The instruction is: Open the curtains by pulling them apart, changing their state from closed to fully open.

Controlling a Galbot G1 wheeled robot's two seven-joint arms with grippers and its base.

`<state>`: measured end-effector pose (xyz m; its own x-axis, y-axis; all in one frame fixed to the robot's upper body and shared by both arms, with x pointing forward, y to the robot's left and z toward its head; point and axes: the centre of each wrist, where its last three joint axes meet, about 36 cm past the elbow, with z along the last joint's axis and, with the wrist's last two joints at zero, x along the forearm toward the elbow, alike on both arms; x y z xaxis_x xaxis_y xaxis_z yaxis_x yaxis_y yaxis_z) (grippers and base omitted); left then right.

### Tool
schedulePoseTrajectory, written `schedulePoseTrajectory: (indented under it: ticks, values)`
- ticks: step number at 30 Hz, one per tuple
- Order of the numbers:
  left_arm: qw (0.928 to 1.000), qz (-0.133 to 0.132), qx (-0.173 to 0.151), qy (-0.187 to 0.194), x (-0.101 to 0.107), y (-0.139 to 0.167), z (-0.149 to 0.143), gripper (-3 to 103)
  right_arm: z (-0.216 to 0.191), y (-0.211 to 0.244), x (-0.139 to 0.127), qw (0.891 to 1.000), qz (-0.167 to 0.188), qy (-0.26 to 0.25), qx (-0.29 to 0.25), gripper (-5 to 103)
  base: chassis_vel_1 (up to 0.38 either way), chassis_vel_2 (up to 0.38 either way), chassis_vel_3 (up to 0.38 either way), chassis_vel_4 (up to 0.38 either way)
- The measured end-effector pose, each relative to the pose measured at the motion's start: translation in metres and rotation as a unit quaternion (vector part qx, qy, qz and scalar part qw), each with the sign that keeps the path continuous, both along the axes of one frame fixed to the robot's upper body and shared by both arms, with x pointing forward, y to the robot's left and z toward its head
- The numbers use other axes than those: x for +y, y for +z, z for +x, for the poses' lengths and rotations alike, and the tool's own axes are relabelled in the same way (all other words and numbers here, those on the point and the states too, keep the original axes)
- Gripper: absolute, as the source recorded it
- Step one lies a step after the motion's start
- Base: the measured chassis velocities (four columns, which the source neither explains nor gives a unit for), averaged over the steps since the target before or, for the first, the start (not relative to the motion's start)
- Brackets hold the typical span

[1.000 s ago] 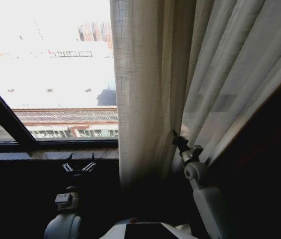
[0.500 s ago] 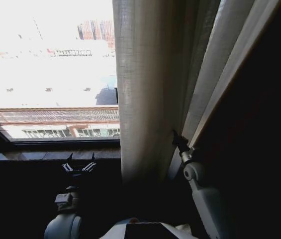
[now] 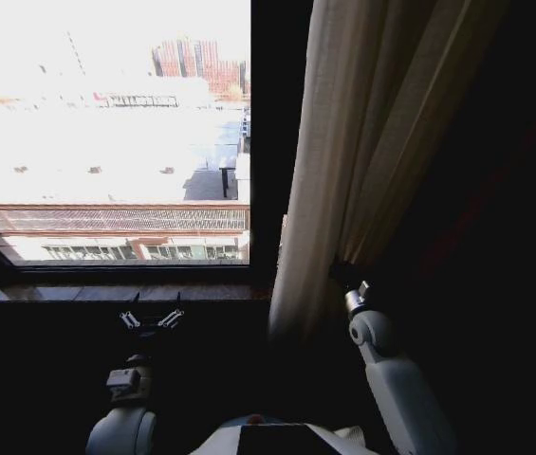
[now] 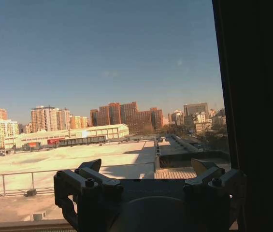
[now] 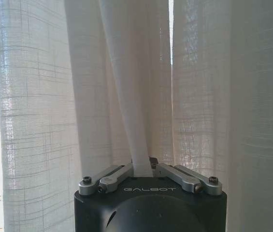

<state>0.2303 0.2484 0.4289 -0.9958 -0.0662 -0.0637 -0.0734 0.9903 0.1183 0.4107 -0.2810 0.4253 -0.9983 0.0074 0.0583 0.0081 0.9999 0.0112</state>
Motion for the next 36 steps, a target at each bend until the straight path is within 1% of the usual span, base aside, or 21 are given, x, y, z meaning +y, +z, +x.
schedulePoseTrajectory:
  ticks: [1,3,4,7,8,9,10,11,13,15,16,18,20,24,26,27,29,31,32,34,36]
  values:
    - [1.0000,0.000,0.000,0.000,0.000,0.000,0.000,100,0.002,0.000,-0.003,1.000,-0.001,-0.005,-0.001,0,0.000,0.000,0.000,0.000]
    - [1.0000,0.000,-0.002,0.000,-0.001,0.002,0.000,100,0.010,0.004,-0.023,1.000,-0.002,-0.031,-0.002,0,0.000,0.000,0.000,0.000]
    - [1.0000,0.000,-0.002,0.000,-0.001,0.002,0.000,100,0.010,0.004,-0.023,1.000,-0.002,-0.031,-0.002,0,0.000,0.000,0.000,0.000]
    - [1.0000,-0.001,-0.003,0.000,-0.001,0.002,0.000,100,0.021,0.011,-0.061,0.997,-0.009,-0.081,0.000,0,0.000,0.000,0.000,0.000]
    - [1.0000,-0.001,-0.003,0.000,-0.001,0.002,0.000,100,0.021,0.011,-0.061,0.997,-0.009,-0.081,0.000,0,0.000,0.000,0.000,0.000]
    - [1.0000,-0.001,-0.003,0.000,-0.001,0.002,0.000,100,0.023,0.012,-0.069,0.996,-0.013,-0.091,0.001,0,0.000,0.000,0.000,0.000]
    - [1.0000,-0.001,-0.003,0.000,-0.001,0.002,0.000,100,0.025,0.013,-0.081,0.994,-0.018,-0.105,0.002,0,0.000,0.000,0.000,0.000]
    - [1.0000,-0.001,-0.005,0.000,-0.001,0.002,0.001,100,0.028,0.016,-0.104,0.991,-0.027,-0.131,0.002,0,0.000,0.000,0.000,0.000]
    - [1.0000,-0.002,-0.006,0.000,-0.001,0.002,0.001,100,0.031,0.020,-0.127,0.986,-0.033,-0.164,0.002,0,0.000,0.000,0.000,0.000]
    - [1.0000,-0.002,-0.006,0.000,-0.001,0.002,0.001,100,0.031,0.020,-0.130,0.985,-0.033,-0.168,0.002,0,0.000,0.000,0.000,0.000]
    - [1.0000,-0.003,-0.006,-0.001,-0.002,0.002,0.001,100,0.031,0.023,-0.145,0.981,-0.035,-0.192,0.001,0,0.000,0.000,0.000,0.000]
    - [1.0000,-0.003,-0.006,-0.001,-0.002,0.002,0.001,100,0.032,0.024,-0.159,0.975,-0.035,-0.221,0.002,0,0.000,0.000,0.000,0.000]
    - [1.0000,-0.003,-0.006,-0.001,-0.002,0.002,0.001,100,0.032,0.024,-0.162,0.972,-0.035,-0.230,0.003,0,0.000,0.000,0.000,0.000]
    - [1.0000,-0.003,-0.006,-0.002,-0.002,0.001,0.001,100,0.030,0.017,-0.179,0.956,-0.049,-0.289,0.015,0,0.000,0.000,0.000,0.000]
    - [1.0000,-0.004,-0.005,-0.003,-0.002,0.001,0.001,100,0.030,0.017,-0.180,0.954,-0.051,-0.294,0.016,0,0.000,0.000,0.000,0.000]
    - [1.0000,-0.004,-0.006,-0.004,-0.002,0.001,0.001,100,0.028,0.015,-0.183,0.949,-0.056,-0.310,0.019,0,0.000,0.000,0.000,0.000]
    - [1.0000,-0.003,-0.006,-0.005,-0.003,0.001,0.001,100,0.026,0.012,-0.184,0.946,-0.061,-0.317,0.021,0,0.000,0.000,0.000,0.000]
    - [1.0000,-0.004,-0.006,-0.005,-0.003,0.001,0.001,100,0.025,0.012,-0.183,0.946,-0.062,-0.317,0.022,-1,0.000,0.000,0.000,0.000]
    - [1.0000,-0.004,-0.007,-0.006,-0.003,0.001,0.001,100,0.022,0.011,-0.181,0.948,-0.062,-0.310,0.024,4,0.000,0.000,0.000,0.000]
    - [0.9999,-0.004,-0.007,-0.007,-0.003,0.001,0.001,100,0.012,0.017,-0.163,0.964,-0.051,-0.259,0.012,15,0.000,0.000,0.000,0.000]
    - [0.9999,-0.004,-0.008,-0.007,-0.003,0.002,0.001,100,0.010,0.019,-0.158,0.968,-0.049,-0.247,0.010,15,0.000,0.000,0.000,0.000]
